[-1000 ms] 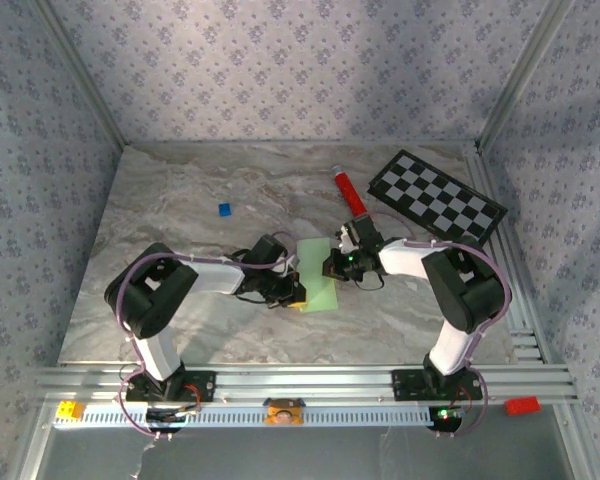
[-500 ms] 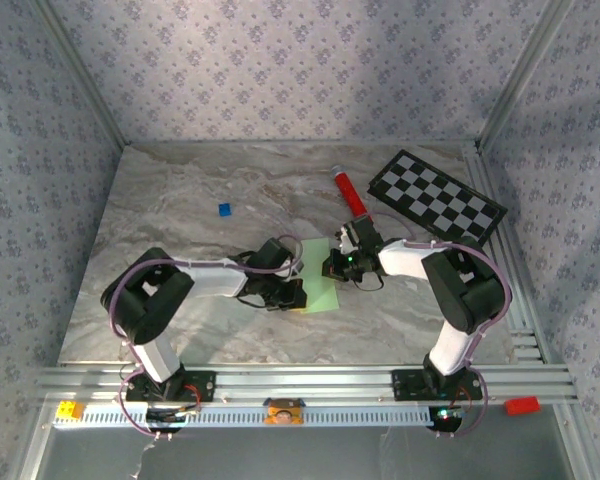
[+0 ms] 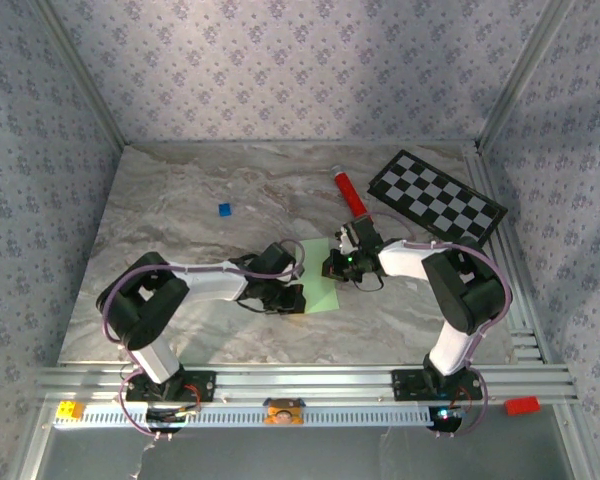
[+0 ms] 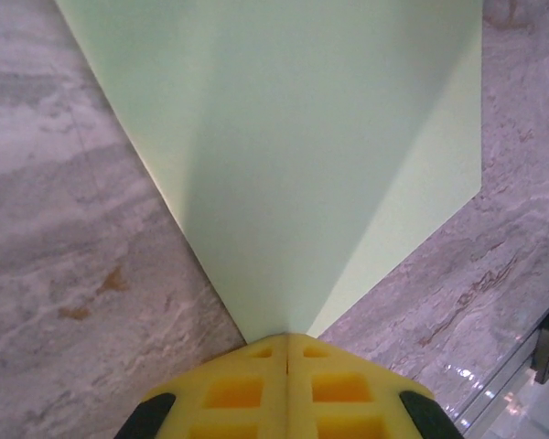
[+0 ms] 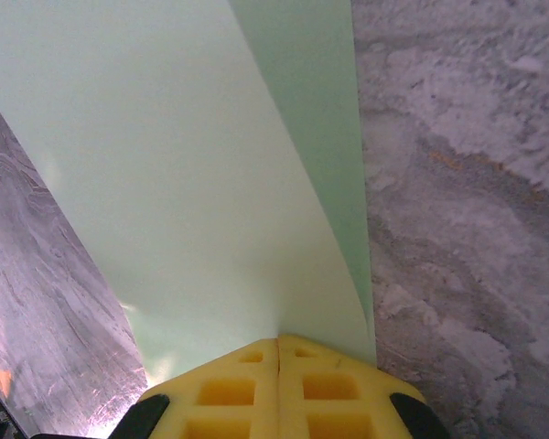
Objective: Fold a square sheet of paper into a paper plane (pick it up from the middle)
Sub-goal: First fold the square sheet of paper in half at the center of the table.
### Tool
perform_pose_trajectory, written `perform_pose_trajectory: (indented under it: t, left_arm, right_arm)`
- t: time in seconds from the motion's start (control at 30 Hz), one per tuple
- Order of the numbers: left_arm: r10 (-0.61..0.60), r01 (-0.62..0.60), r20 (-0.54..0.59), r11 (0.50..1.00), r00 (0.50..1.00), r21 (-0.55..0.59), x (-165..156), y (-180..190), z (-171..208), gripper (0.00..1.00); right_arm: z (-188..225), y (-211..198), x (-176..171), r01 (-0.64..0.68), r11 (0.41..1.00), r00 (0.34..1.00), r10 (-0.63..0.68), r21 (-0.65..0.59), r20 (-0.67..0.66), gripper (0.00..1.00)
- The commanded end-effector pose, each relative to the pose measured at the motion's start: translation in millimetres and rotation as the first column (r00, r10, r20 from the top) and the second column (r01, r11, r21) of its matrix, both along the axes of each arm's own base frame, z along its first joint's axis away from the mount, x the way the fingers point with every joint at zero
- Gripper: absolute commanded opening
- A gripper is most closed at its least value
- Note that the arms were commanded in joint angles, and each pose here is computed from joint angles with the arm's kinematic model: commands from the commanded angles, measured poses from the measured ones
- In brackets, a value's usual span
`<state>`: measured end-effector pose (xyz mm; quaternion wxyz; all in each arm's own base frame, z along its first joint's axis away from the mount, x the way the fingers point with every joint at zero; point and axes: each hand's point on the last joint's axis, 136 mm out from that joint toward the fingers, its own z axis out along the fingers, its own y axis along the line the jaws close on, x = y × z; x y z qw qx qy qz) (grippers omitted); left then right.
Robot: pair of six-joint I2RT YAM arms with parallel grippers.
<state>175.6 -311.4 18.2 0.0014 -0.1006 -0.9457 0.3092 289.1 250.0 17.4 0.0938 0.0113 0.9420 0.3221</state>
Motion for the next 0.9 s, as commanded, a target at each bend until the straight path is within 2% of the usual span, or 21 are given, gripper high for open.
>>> perform_pose_trajectory:
  t: [0.0,0.2,0.33,0.43,0.53,0.7,0.87]
  left_arm:
    - [-0.047,0.047,-0.003,0.994,0.999,0.100,-14,14,-1,0.02]
    - [-0.052,0.051,0.025,0.997,0.998,0.066,-11,6,19,0.02]
    - [0.008,-0.004,0.125,0.999,0.992,-0.031,15,-4,64,0.04]
    - [0.089,-0.073,0.128,0.989,0.988,-0.131,44,-2,82,0.04]
    - [0.149,-0.127,0.099,0.970,0.984,-0.207,75,0,84,0.05]
    - [0.165,-0.146,0.078,0.969,0.983,-0.200,112,1,70,0.04]
    - [0.144,-0.129,0.057,0.969,0.988,-0.209,124,-6,63,0.04]
  right_arm:
    - [-48,-44,-41,0.021,0.974,0.986,-0.057,-0.225,-0.157,0.00]
    - [-47,-42,-41,0.012,0.975,0.987,-0.047,-0.223,-0.155,0.00]
    - [-46,-41,-41,0.007,0.976,0.987,-0.042,-0.219,-0.153,0.00]
    - [-46,-40,-40,0.008,0.976,0.988,-0.042,-0.216,-0.152,0.00]
    - [-48,-40,-42,0.002,0.977,0.987,-0.037,-0.214,-0.159,0.00]
    - [-49,-38,-41,0.004,0.978,0.986,-0.039,-0.211,-0.162,0.00]
    - [-48,-39,-40,0.000,0.976,0.986,-0.036,-0.219,-0.163,0.00]
